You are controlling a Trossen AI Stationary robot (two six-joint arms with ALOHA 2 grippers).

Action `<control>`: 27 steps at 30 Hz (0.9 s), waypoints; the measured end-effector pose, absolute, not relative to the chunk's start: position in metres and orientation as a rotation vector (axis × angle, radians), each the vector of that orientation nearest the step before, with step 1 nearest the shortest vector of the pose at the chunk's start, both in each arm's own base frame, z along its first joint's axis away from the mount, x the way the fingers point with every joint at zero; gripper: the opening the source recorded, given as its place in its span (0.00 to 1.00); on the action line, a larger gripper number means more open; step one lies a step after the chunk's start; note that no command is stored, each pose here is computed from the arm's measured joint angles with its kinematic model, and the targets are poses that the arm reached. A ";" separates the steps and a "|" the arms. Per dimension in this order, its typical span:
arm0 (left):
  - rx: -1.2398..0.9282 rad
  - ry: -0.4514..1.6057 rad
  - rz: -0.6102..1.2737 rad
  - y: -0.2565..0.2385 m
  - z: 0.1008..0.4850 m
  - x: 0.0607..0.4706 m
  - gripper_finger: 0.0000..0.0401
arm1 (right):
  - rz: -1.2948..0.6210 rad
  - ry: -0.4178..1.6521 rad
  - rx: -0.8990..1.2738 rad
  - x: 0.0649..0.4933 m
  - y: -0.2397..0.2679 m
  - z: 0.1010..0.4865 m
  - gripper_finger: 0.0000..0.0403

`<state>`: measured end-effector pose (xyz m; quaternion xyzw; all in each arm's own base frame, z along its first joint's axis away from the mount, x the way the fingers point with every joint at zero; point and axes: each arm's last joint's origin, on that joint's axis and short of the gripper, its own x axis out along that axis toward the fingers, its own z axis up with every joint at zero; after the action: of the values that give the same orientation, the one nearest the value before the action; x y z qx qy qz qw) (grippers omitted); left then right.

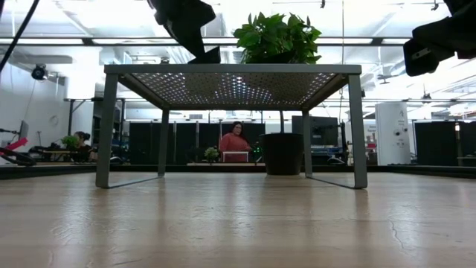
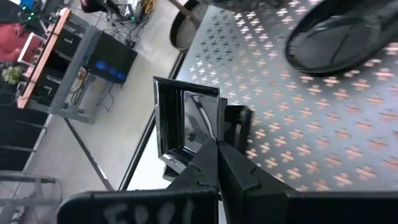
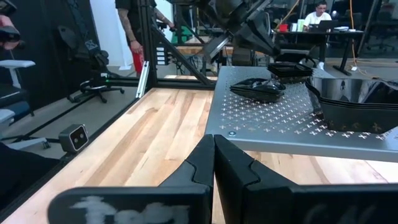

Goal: Pick & Place Mini shaped plates
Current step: Stack the black square plate on the black square plates on the shelf

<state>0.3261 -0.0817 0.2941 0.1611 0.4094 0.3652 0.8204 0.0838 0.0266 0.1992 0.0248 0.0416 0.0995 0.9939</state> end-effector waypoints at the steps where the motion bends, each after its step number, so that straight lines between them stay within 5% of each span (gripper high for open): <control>1: 0.341 0.871 0.784 -0.081 0.294 0.326 0.00 | 0.199 0.083 0.049 0.084 0.027 0.199 0.02; 27: 0.309 0.903 0.799 -0.076 0.293 0.324 0.00 | 0.200 0.083 0.050 0.084 0.027 0.199 0.02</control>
<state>0.3235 -0.0761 0.2927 0.1448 0.4231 0.3744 0.8123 0.0838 0.0266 0.1992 0.0251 0.0415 0.0996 0.9938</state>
